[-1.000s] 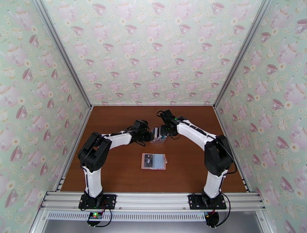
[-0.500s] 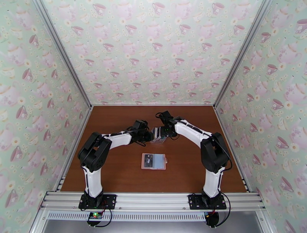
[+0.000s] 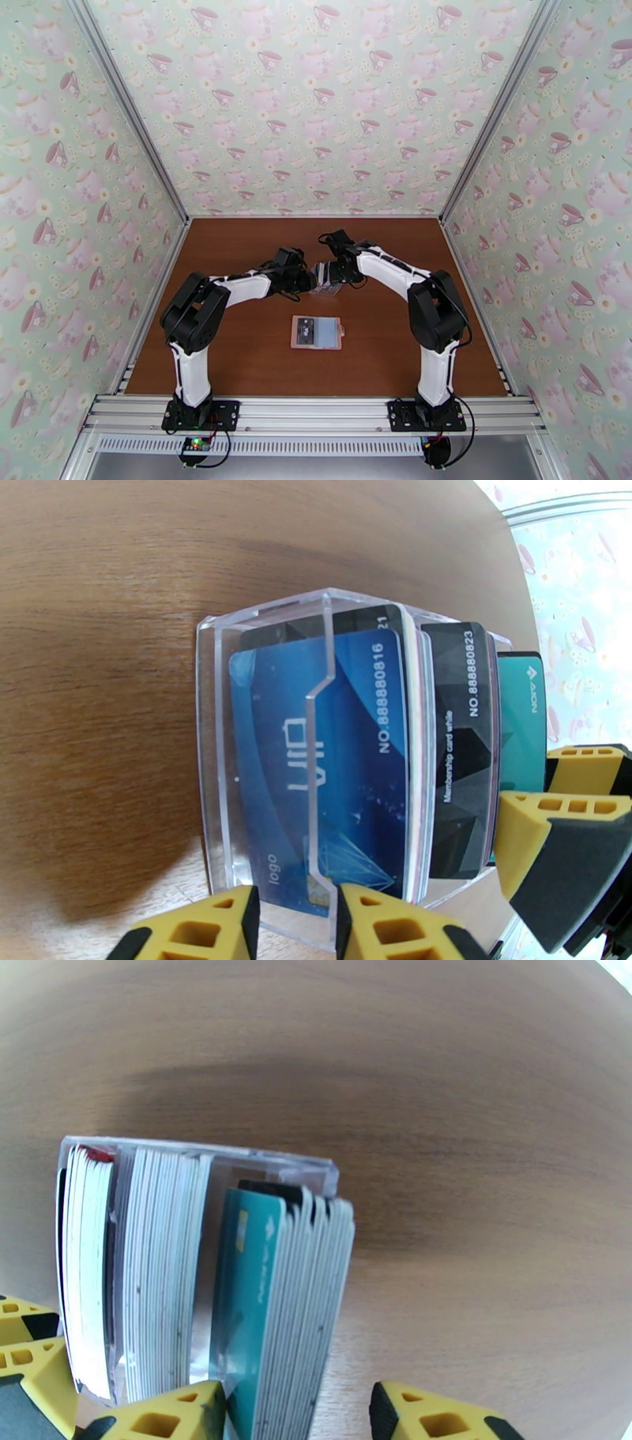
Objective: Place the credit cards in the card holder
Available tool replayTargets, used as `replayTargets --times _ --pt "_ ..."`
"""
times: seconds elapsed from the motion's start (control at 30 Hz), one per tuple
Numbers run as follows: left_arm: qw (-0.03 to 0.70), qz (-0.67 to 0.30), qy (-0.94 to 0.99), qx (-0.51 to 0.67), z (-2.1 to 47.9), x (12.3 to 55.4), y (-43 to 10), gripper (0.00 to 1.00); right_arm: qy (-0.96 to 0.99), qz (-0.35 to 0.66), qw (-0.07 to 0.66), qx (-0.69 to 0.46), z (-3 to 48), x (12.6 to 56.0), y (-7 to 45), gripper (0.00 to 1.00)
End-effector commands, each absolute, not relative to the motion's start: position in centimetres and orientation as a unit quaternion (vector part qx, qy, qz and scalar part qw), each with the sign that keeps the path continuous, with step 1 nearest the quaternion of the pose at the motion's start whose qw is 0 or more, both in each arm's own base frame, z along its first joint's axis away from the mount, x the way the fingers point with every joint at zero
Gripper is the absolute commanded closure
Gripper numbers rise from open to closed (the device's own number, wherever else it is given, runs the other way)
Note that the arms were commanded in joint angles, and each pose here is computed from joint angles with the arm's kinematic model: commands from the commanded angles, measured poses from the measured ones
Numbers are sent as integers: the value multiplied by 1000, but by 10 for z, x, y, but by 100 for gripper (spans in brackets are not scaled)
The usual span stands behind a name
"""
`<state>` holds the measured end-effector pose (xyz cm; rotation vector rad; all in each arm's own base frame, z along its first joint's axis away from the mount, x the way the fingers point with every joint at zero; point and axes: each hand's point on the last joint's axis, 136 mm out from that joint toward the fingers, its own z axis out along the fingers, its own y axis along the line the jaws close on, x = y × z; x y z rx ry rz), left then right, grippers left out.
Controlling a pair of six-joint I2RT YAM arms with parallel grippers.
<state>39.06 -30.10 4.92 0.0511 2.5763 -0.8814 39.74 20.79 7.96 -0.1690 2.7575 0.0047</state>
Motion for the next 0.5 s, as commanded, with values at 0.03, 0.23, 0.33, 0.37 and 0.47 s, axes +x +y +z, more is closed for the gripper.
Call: replayTargets --times 0.03,0.23,0.33,0.37,0.47 --pt "188 -307 933 21 45 379 -299 68 979 -5 192 -61 87 402 202 46" --pt "187 -307 933 20 44 380 -300 69 978 -9 199 -59 96 405 196 46" --pt "187 -307 933 20 45 380 -300 69 978 -9 202 -59 99 406 195 46" --pt "188 -307 933 21 45 380 -300 69 977 -8 205 -59 102 406 195 46" --pt "188 -307 933 20 45 381 -300 69 976 -9 207 -59 105 406 194 47"
